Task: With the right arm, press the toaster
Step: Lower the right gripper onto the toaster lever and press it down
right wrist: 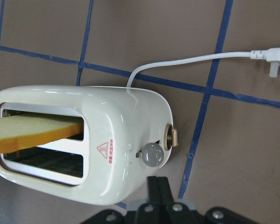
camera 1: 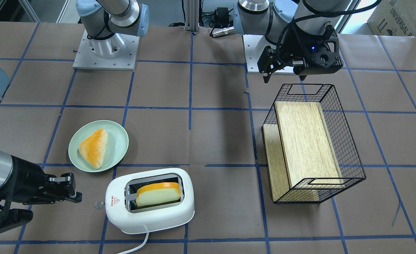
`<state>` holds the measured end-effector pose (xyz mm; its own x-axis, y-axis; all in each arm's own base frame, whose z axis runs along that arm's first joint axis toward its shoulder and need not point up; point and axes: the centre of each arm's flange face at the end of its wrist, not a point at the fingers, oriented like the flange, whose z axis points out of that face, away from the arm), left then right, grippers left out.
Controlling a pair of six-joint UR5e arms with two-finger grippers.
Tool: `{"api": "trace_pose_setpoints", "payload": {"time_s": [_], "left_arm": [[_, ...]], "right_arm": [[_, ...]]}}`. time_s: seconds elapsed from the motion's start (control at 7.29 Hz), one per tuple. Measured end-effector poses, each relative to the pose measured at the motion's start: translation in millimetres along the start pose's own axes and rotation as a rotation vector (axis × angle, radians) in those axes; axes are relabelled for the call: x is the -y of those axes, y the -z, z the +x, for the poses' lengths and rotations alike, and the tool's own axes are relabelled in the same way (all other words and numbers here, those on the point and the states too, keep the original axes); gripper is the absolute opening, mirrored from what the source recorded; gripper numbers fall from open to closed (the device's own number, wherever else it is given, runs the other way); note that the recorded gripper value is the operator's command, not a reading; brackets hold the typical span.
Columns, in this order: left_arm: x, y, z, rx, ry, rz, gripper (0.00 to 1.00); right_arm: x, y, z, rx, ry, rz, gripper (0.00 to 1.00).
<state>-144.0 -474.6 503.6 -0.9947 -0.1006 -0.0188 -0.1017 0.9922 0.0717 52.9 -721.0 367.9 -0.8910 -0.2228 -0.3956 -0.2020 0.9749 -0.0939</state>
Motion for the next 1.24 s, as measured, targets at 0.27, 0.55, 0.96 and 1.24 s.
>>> {"api": "trace_pose_setpoints", "payload": {"time_s": [0.27, 0.55, 0.96, 1.24], "left_arm": [[0.1, -0.2, -0.1, 0.000, 0.000, 0.000, 1.00], [0.0, 0.0, 0.1, 0.000, 0.000, 0.000, 1.00], [0.0, 0.2, 0.1, 0.000, 0.000, 0.000, 1.00], [0.0, 0.1, 0.1, 0.000, 0.000, 0.000, 1.00]], "right_arm": [[17.0, -17.8, 8.8, 0.060, -0.006, 0.010, 0.03], [22.7, -32.3, 12.5, 0.096, -0.012, 0.003, 0.03], [21.2, -51.5, 19.1, 0.111, -0.023, -0.034, 0.03], [18.0, -59.8, 22.1, 0.111, -0.032, -0.056, 0.04]]}}
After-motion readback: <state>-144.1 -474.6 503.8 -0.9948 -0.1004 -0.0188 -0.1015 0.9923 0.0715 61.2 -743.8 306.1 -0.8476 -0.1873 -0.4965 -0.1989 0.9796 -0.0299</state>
